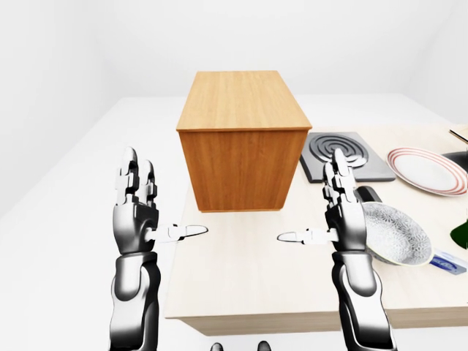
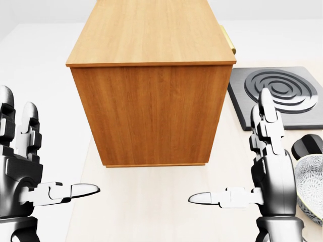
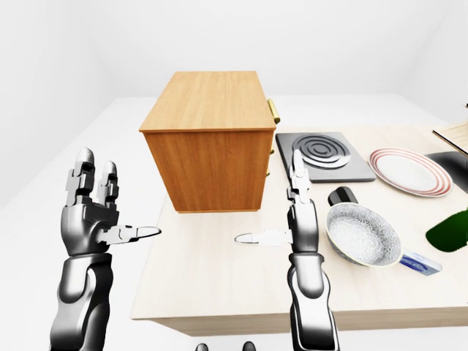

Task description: Put the bowl on the top of the cabinet.

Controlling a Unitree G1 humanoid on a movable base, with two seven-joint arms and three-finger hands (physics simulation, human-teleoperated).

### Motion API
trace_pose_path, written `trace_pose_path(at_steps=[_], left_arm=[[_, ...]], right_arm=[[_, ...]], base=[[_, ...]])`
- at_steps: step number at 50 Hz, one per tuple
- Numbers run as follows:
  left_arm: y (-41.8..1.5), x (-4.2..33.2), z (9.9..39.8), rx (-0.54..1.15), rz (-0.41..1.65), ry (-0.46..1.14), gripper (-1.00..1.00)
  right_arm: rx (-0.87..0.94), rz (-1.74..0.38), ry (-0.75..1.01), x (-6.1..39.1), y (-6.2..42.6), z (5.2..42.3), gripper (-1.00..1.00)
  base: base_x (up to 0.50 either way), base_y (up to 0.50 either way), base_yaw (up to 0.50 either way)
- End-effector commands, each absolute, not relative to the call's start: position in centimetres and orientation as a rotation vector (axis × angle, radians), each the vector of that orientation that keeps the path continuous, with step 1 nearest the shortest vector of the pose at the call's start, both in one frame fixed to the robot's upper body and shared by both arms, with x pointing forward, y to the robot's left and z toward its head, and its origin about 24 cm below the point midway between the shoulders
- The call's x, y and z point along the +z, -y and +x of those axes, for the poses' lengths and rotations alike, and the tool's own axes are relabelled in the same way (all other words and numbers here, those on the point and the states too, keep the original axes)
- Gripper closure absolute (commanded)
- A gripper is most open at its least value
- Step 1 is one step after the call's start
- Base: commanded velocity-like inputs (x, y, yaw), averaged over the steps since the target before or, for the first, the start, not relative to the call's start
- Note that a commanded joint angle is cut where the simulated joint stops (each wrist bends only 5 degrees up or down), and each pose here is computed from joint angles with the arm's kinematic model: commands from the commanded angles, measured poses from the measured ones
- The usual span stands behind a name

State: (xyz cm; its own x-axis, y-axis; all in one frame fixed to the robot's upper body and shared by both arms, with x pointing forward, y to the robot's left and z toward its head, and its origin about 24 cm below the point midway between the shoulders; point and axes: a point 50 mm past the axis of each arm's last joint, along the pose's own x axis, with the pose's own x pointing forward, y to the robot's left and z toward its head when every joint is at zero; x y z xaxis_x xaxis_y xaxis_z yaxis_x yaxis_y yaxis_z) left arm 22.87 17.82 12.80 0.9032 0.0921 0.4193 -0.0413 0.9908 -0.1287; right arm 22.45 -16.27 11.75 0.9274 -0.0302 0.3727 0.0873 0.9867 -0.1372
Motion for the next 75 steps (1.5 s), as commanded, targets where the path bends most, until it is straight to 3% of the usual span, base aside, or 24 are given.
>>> trace_pose_path(at_steps=[1,15,29,39,46,53,67,75], left_arm=[[-17.8,13.0,22.9,0.061,-0.12,0.447,-1.0],[-17.4,12.8,22.9,0.046,-0.117,0.437,-1.0],[-17.6,12.7,23.1,0.071,-0.124,0.435,-1.0],[-17.7,12.5,23.0,0.041,-0.127,0.426,-1.0],[-17.7,12.5,22.8,0.037,-0.125,0.427,-1.0],[-17.7,12.3,22.9,0.036,-0.124,0.418,-1.0],[-17.7,12.3,22.9,0.04,-0.119,0.416,-1.0],[-17.7,12.3,22.9,0.041,-0.118,0.417,-1.0]], right_arm=[[-0.054,-0.155,0.384,11.8,16.1,22.6,-1.0],[-0.061,-0.157,0.384,11.9,16.2,22.5,-1.0],[-0.061,-0.155,0.391,12.0,16.2,22.5,-1.0],[-0.085,-0.279,0.556,16.1,16.9,21.0,-1.0],[-0.137,-0.435,0.6,19.7,19.1,19.4,-1.0],[-0.157,-0.494,0.609,20.5,20.8,18.2,-1.0],[-0.17,-0.665,0.373,18.5,24.2,16.2,-1.0],[-0.194,-0.83,0.336,19.5,25.6,14.5,-1.0]], base=[[0.5,0.0,0.0],[0.49,0.0,0.0],[0.0,0.0,0.0],[0.0,0.0,0.0],[0.0,0.0,0.0],[0.0,0.0,0.0],[0.0,0.0,0.0],[0.0,0.0,0.0]])
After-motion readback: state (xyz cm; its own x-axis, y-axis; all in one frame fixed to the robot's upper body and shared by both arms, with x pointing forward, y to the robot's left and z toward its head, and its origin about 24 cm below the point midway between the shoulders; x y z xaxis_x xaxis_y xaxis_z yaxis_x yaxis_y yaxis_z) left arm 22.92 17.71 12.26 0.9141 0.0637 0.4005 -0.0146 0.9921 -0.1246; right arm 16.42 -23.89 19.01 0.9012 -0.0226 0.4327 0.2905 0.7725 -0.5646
